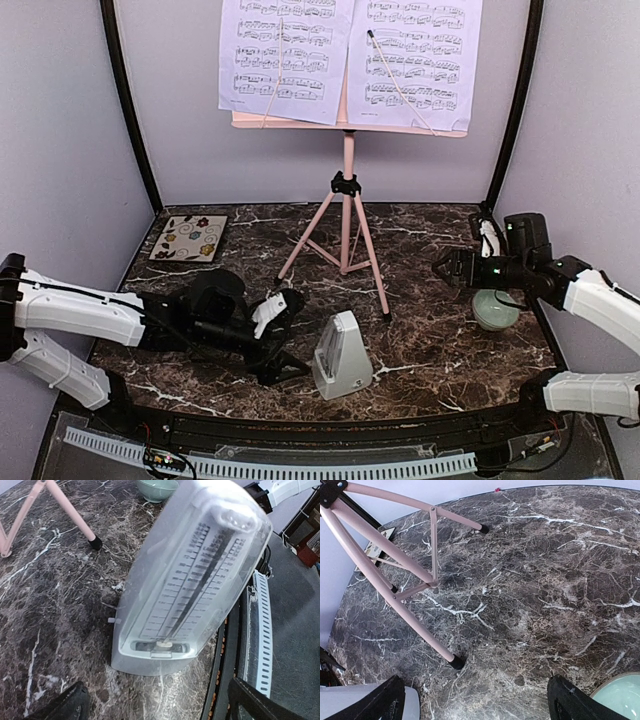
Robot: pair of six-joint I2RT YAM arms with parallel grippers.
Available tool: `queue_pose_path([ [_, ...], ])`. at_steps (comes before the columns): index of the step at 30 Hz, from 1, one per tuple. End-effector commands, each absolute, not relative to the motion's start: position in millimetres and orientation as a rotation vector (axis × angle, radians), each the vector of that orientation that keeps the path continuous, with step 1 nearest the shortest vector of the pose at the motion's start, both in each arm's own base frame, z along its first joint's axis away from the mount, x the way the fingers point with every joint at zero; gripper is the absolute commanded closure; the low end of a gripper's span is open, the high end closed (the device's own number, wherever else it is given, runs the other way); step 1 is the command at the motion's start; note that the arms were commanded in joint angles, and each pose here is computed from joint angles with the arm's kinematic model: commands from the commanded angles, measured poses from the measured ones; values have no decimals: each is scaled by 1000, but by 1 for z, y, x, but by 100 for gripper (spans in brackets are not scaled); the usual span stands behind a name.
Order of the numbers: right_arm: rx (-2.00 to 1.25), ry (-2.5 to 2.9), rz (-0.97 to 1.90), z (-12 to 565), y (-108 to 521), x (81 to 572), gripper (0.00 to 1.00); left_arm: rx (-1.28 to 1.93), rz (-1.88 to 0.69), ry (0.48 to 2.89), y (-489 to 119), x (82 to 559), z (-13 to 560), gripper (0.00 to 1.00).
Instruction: Set up the instrument practice props
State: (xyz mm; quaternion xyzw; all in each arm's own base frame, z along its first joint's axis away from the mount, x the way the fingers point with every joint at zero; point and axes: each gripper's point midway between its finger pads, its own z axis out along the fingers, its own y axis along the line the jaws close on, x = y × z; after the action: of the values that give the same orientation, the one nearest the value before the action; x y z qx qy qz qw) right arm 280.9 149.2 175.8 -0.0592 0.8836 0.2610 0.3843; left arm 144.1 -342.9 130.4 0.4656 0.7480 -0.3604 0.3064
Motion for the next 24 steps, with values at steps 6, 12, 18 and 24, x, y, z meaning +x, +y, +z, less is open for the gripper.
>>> queue_pose_path([
  [6,-238,2239,671,188,155,276,0,1229,-868,1837,-397,146,110,1],
  [12,-263,2230,658,192,154,274,0,1175,-814,1826,-414,159,96,1],
  [18,-273,2209,659,200,155,276,0,1136,-758,1813,-428,176,91,2],
  [24,-302,2182,676,208,159,277,0,1093,-752,1821,-430,183,84,4],
])
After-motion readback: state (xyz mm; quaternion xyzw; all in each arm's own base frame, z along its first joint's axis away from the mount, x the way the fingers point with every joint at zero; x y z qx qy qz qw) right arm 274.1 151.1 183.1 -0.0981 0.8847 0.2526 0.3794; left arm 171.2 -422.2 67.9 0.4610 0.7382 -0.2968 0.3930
